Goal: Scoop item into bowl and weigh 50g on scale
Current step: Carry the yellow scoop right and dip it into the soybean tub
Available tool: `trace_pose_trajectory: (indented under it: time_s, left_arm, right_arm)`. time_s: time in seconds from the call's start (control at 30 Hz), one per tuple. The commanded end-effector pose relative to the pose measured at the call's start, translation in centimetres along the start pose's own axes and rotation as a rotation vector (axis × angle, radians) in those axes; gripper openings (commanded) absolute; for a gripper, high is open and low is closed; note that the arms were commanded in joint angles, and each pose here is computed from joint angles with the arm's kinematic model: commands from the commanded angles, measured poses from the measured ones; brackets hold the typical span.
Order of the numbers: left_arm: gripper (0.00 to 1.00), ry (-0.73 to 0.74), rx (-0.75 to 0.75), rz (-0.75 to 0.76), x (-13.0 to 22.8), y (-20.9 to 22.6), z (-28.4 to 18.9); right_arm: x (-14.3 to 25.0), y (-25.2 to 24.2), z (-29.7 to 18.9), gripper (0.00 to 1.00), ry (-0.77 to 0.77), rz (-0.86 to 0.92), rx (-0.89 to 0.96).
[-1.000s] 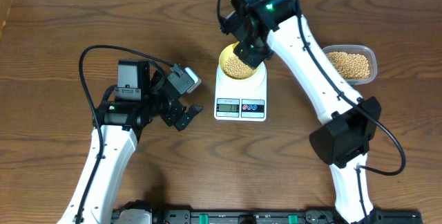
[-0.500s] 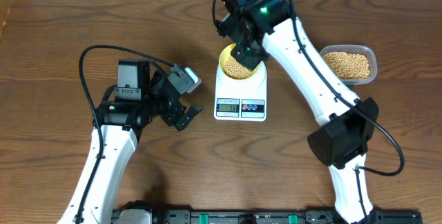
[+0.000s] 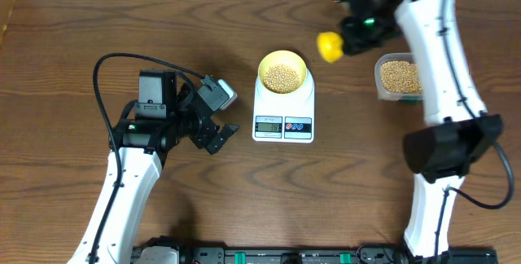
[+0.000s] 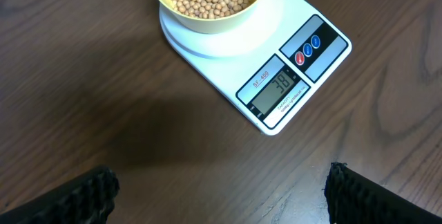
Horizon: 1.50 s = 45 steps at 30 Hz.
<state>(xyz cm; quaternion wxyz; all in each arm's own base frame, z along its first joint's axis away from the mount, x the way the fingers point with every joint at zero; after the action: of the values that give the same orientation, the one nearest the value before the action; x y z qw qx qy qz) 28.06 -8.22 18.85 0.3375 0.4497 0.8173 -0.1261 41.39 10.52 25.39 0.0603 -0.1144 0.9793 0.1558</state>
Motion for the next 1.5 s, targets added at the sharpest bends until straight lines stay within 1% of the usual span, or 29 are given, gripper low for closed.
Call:
trace_pose_trajectory:
  time_s: [0.0, 0.1, 0.27, 0.4, 0.47, 0.77, 0.9, 1.23, 1.47]
  left_arm:
    - [0.98, 0.008, -0.002, 0.012, 0.1, 0.1, 0.1]
    - [0.98, 0.008, -0.002, 0.012, 0.1, 0.1, 0.1]
    - [0.98, 0.008, -0.002, 0.012, 0.1, 0.1, 0.1]
    - [0.98, 0.008, -0.002, 0.012, 0.1, 0.1, 0.1]
    - [0.98, 0.008, -0.002, 0.012, 0.1, 0.1, 0.1]
    - [0.98, 0.008, -0.002, 0.012, 0.1, 0.1, 0.1]
    - [0.98, 0.008, -0.002, 0.012, 0.1, 0.1, 0.1]
    - [0.97, 0.008, -0.002, 0.012, 0.1, 0.1, 0.1]
    - [0.97, 0.008, -0.002, 0.012, 0.1, 0.1, 0.1]
  right_arm:
    - [1.0, -2.1, -3.0, 0.01, -0.043, 0.090, 0.014]
    - [1.2, -4.7, -3.6, 0.01, -0.052, 0.151, 0.046]
    - [1.9, -8.9, -4.7, 0.01, -0.060, 0.230, 0.155]
    - [2.7, -11.4, -5.2, 0.01, -0.049, 0.276, 0.235]
    - [3.1, -12.1, -5.0, 0.01, -0.029, 0.274, 0.245]
    - [5.1, -12.7, -1.2, 0.01, 0.135, 0.277, 0.227]
    - [5.6, -12.7, 0.4, 0.01, 0.182, 0.277, 0.217]
    - [5.5, -12.4, 4.2, 0.01, 0.204, 0.273, 0.211]
    - [4.8, -11.6, 4.8, 0.01, 0.171, 0.276, 0.128]
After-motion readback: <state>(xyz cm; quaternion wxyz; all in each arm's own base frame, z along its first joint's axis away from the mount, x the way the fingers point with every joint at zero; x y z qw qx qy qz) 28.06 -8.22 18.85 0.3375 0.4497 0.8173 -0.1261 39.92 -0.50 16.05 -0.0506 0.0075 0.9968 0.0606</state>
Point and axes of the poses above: each gripper's point midway between its finger pads, its own z axis out along the fingers, its own y axis along the line the jaws close on, x = y × z, the point moved 5 cm from there along -z, back along the fingers, and after that the axes turned 7 degrees about z, right-handed, at the moved point
